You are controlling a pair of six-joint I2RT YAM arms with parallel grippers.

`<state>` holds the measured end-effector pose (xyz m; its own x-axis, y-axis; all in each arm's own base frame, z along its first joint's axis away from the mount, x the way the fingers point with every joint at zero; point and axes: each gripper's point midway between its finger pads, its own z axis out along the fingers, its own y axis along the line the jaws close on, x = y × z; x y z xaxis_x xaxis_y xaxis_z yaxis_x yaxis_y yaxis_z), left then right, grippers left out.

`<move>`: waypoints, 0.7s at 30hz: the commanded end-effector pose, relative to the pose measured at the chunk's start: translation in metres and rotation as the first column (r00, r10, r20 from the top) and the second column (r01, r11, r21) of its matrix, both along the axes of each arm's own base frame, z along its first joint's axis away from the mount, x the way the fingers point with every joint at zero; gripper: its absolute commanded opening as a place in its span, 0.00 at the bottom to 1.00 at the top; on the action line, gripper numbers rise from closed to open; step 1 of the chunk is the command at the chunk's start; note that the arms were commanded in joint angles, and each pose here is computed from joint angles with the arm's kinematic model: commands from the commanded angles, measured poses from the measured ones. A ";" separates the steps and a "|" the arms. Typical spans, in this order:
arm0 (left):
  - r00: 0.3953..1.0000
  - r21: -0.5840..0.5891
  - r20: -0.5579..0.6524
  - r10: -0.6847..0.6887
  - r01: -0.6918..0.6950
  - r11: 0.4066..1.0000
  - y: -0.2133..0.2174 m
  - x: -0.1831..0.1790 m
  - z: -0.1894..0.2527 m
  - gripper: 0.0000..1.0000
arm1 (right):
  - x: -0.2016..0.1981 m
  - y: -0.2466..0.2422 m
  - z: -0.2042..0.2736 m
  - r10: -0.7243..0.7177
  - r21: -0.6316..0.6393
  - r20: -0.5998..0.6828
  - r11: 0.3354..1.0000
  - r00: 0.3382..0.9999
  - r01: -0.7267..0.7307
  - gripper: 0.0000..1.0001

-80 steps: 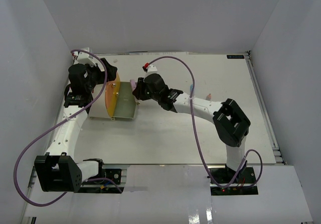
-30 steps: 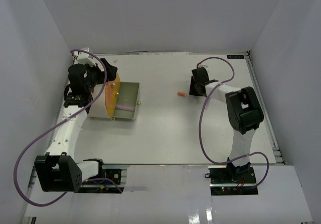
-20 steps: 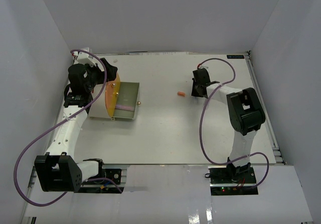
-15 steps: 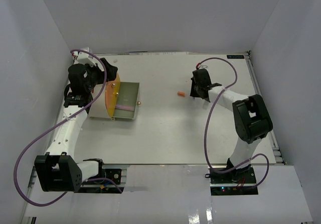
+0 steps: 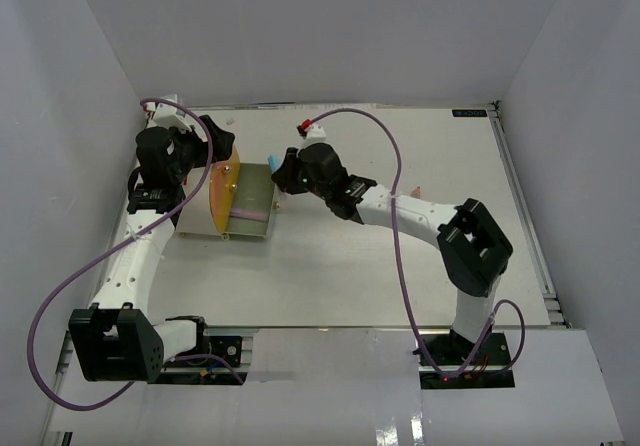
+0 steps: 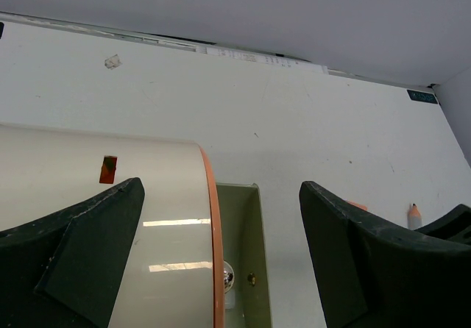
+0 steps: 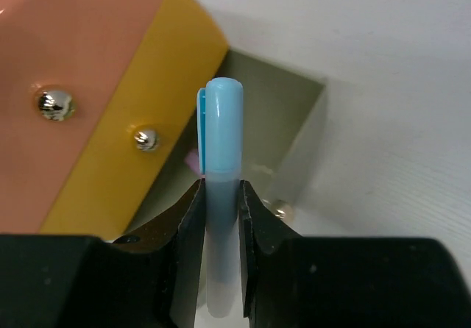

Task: Sort the stationery into containers
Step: Place the pen in the drawer.

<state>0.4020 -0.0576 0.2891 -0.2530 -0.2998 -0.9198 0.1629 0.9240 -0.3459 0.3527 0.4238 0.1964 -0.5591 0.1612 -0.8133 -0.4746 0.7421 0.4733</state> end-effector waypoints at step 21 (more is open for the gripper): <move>0.991 -0.024 -0.133 -0.014 0.011 1.000 -0.002 -0.016 -0.035 0.98 | 0.018 -0.032 0.006 -0.108 -0.176 0.135 0.976 0.985 0.131 0.74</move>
<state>0.4013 -0.0577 0.2892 -0.2529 -0.2997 -0.9199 0.1638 0.9238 -0.3460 0.3455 0.4537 0.1668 -0.5321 0.0626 -0.8444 -0.4966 0.7846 0.3711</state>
